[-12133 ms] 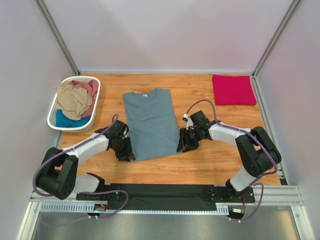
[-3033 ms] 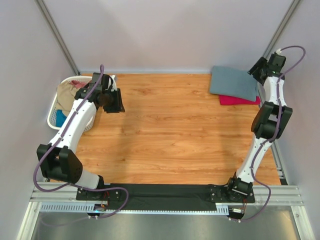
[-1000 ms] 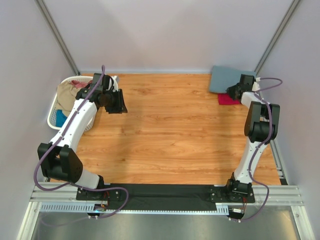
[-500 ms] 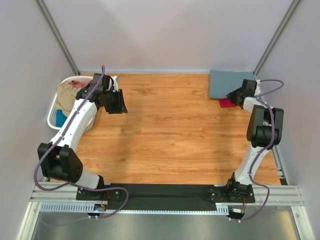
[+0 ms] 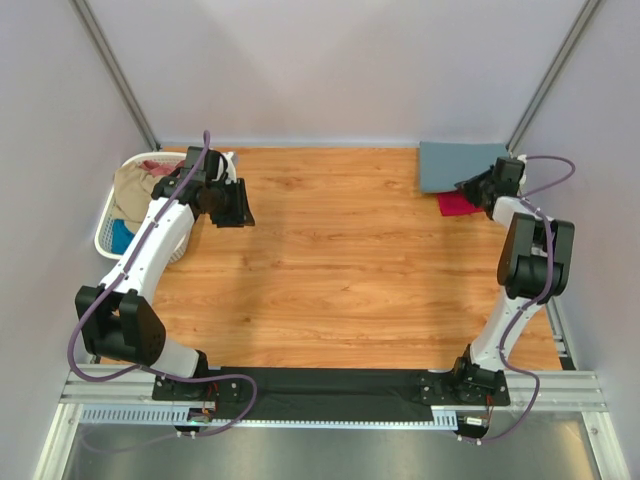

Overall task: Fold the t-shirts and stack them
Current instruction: Neatly place the folded tshirt to the corner

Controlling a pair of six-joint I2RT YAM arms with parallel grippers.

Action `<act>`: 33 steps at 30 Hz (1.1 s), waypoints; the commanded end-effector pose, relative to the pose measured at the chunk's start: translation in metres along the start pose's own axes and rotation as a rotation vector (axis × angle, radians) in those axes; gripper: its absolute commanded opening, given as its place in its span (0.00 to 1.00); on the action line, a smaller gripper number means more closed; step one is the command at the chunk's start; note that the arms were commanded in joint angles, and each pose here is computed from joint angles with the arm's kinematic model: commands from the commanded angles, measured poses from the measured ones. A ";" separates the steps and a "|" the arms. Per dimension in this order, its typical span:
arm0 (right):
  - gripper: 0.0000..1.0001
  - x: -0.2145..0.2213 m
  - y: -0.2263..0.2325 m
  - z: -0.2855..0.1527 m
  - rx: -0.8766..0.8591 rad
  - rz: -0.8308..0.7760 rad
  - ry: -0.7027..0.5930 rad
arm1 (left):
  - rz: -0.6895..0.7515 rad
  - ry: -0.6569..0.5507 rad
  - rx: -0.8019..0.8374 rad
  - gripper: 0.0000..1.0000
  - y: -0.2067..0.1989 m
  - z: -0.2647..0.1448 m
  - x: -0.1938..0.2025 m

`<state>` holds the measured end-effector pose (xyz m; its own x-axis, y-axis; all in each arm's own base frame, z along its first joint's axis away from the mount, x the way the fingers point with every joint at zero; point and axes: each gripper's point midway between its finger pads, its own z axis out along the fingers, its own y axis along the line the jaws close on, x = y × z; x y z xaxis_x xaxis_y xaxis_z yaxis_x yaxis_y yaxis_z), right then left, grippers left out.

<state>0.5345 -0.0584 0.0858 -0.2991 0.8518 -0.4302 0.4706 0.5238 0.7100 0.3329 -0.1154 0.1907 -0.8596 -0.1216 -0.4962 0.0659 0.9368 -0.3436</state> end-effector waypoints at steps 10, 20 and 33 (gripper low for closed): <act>0.00 0.010 -0.010 -0.022 -0.041 -0.072 0.009 | 0.002 -0.013 0.024 0.42 -0.003 0.002 -0.005; 0.11 0.028 -0.042 -0.019 -0.005 -0.051 0.023 | 0.004 -0.006 0.026 0.43 -0.003 0.003 -0.003; 0.25 0.024 -0.009 -0.069 -0.032 -0.128 0.053 | 0.005 0.005 0.034 0.43 -0.004 0.007 0.000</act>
<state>0.4715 -0.0488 0.1031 -0.3622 0.7953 -0.4862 0.4175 0.6048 0.6782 0.3344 -0.1191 0.1857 -0.8665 -0.1190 -0.4848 0.0722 0.9311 -0.3575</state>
